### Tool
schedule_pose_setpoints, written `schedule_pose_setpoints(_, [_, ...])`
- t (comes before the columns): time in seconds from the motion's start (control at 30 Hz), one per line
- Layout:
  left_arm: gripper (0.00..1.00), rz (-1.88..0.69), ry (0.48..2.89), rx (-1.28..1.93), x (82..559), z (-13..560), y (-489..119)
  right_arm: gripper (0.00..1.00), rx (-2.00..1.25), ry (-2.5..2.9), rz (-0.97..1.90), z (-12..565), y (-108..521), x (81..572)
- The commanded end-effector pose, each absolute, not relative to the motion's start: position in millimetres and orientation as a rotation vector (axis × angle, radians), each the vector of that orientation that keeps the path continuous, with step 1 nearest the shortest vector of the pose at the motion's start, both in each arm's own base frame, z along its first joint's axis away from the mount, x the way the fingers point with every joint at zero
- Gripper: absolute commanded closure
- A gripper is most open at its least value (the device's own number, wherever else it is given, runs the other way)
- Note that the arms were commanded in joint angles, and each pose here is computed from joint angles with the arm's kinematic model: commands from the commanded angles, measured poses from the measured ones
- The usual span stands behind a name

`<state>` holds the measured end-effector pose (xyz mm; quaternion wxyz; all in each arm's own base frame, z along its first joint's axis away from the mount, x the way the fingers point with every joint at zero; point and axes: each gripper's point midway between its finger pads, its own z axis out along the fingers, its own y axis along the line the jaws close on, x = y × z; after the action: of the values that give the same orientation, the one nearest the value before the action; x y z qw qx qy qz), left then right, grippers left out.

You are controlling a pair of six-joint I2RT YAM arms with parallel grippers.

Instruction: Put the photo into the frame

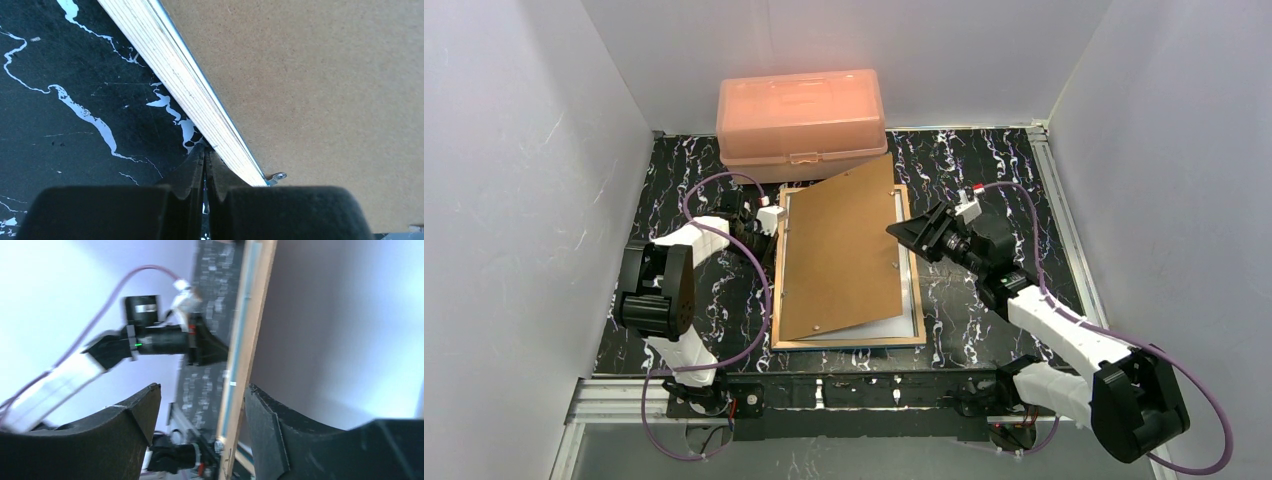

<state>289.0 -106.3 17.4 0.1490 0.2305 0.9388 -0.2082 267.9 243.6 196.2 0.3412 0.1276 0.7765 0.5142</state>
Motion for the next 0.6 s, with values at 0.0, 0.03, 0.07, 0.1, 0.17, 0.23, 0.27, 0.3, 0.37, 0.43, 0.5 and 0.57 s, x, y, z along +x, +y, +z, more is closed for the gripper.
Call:
schedule_pose_setpoints(0.0, [1.0, -0.791, 2.694, 0.726, 266.0, 14.4, -135.0, 0.31, 0.148, 1.871, 1.721, 253.7, 276.0, 229.4])
schedule_pose_setpoints(0.03, [1.0, -0.79, 2.692, 0.727, 266.3, 14.7, -135.1, 0.32, 0.158, 1.865, 1.735, 253.7, 275.9, 229.2])
schedule_pose_setpoints(0.07, [1.0, -0.789, 2.692, 0.726, 266.6, 14.8, -134.8, 0.32, 0.166, 1.861, 1.746, 253.3, 275.8, 229.0])
schedule_pose_setpoints(0.1, [1.0, -0.79, 2.689, 0.726, 267.0, 15.5, -135.3, 0.32, 0.172, 1.862, 1.755, 251.6, 276.3, 228.7])
schedule_pose_setpoints(0.17, [1.0, -0.788, 2.685, 0.728, 267.4, 16.4, -135.3, 0.32, 0.185, 1.877, 1.769, 245.7, 277.6, 228.1])
schedule_pose_setpoints(0.23, [1.0, -0.784, 2.682, 0.73, 267.6, 17.5, -135.0, 0.33, 0.203, 1.892, 1.777, 239.9, 278.5, 229.1])
schedule_pose_setpoints(0.27, [1.0, -0.781, 2.68, 0.732, 267.6, 18.0, -134.7, 0.33, 0.212, 1.894, 1.786, 238.2, 279.2, 229.6])
schedule_pose_setpoints(0.3, [1.0, -0.778, 2.676, 0.734, 267.9, 18.8, -134.5, 0.33, 0.219, 1.895, 1.798, 237.0, 280.2, 230.0])
schedule_pose_setpoints(0.37, [1.0, -0.776, 2.671, 0.737, 267.9, 19.7, -134.4, 0.33, 0.23, 1.889, 1.817, 236.4, 281.6, 231.8])
schedule_pose_setpoints(0.43, [1.0, -0.776, 2.67, 0.738, 267.5, 20.7, -134.4, 0.34, 0.219, 1.888, 1.823, 237.0, 283.8, 233.3])
schedule_pose_setpoints(0.5, [1.0, -0.773, 2.669, 0.737, 267.6, 21.3, -134.2, 0.35, 0.206, 1.907, 1.797, 236.5, 285.2, 235.7])
schedule_pose_setpoints(0.57, [1.0, -0.77, 2.667, 0.74, 267.5, 21.3, -133.8, 0.38, 0.195, 1.928, 1.755, 236.4, 284.9, 238.8])
